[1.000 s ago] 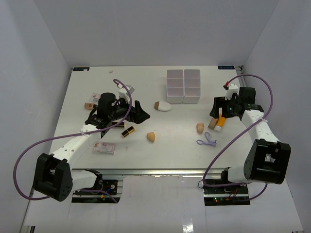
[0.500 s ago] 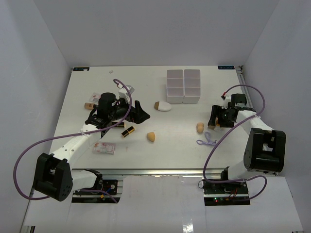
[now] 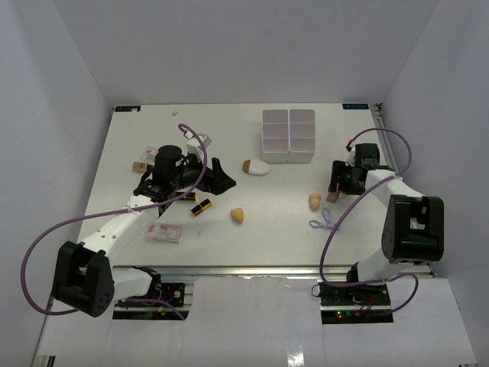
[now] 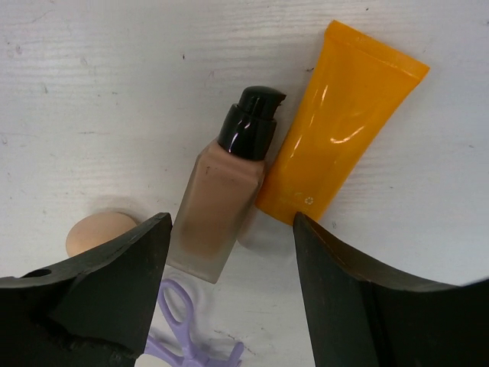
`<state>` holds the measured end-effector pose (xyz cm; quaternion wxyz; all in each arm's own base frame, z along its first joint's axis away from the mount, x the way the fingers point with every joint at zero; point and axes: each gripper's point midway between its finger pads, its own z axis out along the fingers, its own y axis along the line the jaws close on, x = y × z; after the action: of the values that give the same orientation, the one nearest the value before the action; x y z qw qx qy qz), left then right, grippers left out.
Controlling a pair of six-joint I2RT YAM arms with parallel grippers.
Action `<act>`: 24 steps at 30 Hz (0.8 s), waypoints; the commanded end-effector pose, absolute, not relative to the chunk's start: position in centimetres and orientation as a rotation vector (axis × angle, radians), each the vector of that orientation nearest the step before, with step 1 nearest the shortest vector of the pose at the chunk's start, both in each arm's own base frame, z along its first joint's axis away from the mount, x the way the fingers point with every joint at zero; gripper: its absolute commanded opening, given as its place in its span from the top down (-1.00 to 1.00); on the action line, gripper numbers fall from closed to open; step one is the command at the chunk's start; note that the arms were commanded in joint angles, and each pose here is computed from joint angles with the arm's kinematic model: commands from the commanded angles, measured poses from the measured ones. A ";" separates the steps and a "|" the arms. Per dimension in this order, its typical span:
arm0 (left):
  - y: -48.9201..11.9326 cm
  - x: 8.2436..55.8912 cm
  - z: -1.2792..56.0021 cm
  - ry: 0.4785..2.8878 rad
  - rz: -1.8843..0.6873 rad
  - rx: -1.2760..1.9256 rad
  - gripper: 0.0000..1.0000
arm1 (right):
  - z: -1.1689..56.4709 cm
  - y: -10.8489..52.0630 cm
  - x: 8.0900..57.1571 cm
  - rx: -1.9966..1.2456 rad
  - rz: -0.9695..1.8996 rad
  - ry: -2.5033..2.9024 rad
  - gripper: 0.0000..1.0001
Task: Organize the makeup
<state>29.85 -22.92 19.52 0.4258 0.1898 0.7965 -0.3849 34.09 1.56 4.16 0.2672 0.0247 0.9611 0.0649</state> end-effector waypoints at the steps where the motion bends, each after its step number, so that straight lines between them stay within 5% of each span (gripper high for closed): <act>1: -23.2 30.2 21.5 1.941 -0.972 0.489 -0.96 | 5.4 0.2 35.6 0.038 0.027 2.524 -0.39; 16: -23.2 30.1 21.6 1.938 -0.976 0.492 -0.96 | 6.7 2.5 35.6 -0.151 -0.056 2.464 -0.39; 24: -23.2 30.1 21.6 1.937 -0.975 0.493 -0.96 | 5.0 2.6 35.3 -0.127 -0.052 2.515 -0.22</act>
<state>29.86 -22.94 19.61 0.4263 0.1902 0.7959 -0.3854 35.02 2.93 5.32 0.3015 -0.0530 0.9520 -0.0084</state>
